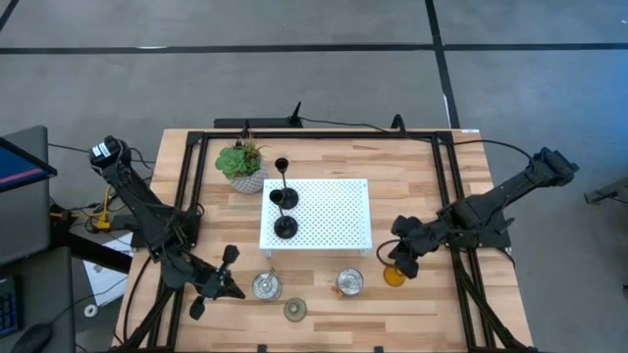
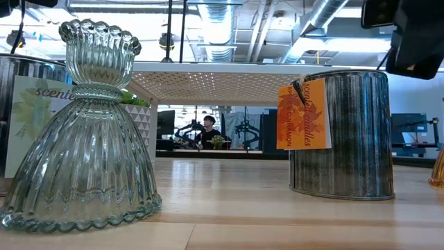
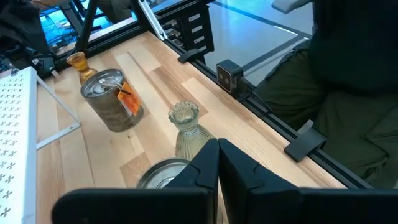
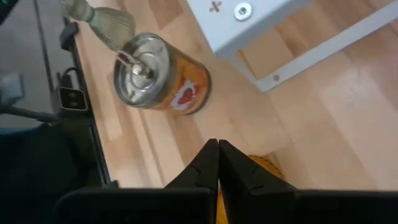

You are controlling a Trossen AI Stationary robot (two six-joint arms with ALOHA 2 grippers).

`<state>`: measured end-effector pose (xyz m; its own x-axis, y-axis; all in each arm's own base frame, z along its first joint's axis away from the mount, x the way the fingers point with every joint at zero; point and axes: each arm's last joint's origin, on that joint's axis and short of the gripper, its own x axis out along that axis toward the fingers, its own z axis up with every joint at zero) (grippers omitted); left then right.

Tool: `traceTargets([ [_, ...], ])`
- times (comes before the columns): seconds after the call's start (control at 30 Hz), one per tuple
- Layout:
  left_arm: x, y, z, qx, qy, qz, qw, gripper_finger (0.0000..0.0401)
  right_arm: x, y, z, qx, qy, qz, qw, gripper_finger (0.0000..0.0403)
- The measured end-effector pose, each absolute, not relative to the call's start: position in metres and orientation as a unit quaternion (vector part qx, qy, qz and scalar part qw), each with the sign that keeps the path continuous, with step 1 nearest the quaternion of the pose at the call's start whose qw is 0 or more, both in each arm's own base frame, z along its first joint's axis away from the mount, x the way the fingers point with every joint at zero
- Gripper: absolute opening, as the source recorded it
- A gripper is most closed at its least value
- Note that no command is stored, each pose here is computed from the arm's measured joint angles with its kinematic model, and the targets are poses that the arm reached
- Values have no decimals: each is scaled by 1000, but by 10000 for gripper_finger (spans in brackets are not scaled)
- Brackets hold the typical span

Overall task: Pick & Place candle stick holders
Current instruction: Put the yellow glass candle holder on the shelf

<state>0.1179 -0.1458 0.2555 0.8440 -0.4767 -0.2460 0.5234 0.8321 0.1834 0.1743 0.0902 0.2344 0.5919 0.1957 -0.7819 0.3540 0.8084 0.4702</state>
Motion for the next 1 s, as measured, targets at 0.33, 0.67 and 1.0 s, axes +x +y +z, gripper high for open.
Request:
traceTargets([
  [0.33, 118, -146, 256, 120, 93, -263, 953, 8, 175, 78, 235, 381, 479, -91, 785, 0],
  [0.67, 118, -146, 256, 120, 93, -263, 953, 8, 163, 76, 228, 412, 550, -127, 715, 0],
  [1.0, 118, -146, 256, 120, 93, -263, 953, 8, 163, 75, 228, 415, 551, -128, 713, 0],
])
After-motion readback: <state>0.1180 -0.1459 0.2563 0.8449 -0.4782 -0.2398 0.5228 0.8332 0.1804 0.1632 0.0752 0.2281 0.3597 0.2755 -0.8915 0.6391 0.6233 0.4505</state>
